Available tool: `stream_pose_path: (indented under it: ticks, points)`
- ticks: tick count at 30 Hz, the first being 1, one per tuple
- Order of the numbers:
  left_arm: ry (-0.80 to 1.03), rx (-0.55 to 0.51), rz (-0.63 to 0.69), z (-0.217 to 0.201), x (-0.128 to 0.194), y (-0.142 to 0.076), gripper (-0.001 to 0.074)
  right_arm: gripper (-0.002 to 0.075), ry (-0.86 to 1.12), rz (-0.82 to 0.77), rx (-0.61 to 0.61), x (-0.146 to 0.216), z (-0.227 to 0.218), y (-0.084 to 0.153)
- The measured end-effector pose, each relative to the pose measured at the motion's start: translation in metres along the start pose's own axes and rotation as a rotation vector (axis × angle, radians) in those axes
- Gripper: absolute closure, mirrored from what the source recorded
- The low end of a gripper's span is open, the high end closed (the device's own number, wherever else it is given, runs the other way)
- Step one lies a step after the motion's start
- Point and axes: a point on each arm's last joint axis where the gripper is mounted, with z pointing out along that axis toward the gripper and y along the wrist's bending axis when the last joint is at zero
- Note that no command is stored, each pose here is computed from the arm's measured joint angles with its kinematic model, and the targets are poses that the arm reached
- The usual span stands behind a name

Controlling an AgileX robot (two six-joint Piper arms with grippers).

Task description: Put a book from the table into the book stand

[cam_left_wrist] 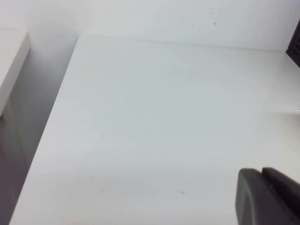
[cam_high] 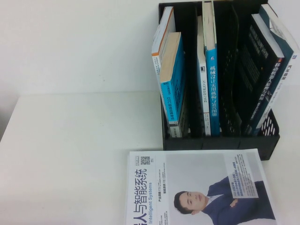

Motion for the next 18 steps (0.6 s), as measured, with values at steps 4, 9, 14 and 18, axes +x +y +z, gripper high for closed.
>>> stream_pose_path:
  ticks: [4,9,14,18]
  points:
    - [0.002,0.000,0.015,0.0000,0.0002,0.0000,0.0737,0.0718,0.003,0.000,-0.003,0.0003,0.0000,0.0003]
    - [0.002,0.000,0.026,0.0000,0.0002,0.0000,0.0737,0.0718,0.004,0.000,-0.005,0.0004,0.0000,0.0004]
    - [0.002,0.000,0.034,0.0000,0.0002,0.0000,0.0737,0.0718,0.005,0.000,-0.006,0.0005,0.0000,0.0005]
    - [0.002,0.000,0.037,0.0000,0.0002,0.0000,0.0737,0.0718,0.005,0.000,-0.006,0.0005,0.0000,0.0005]
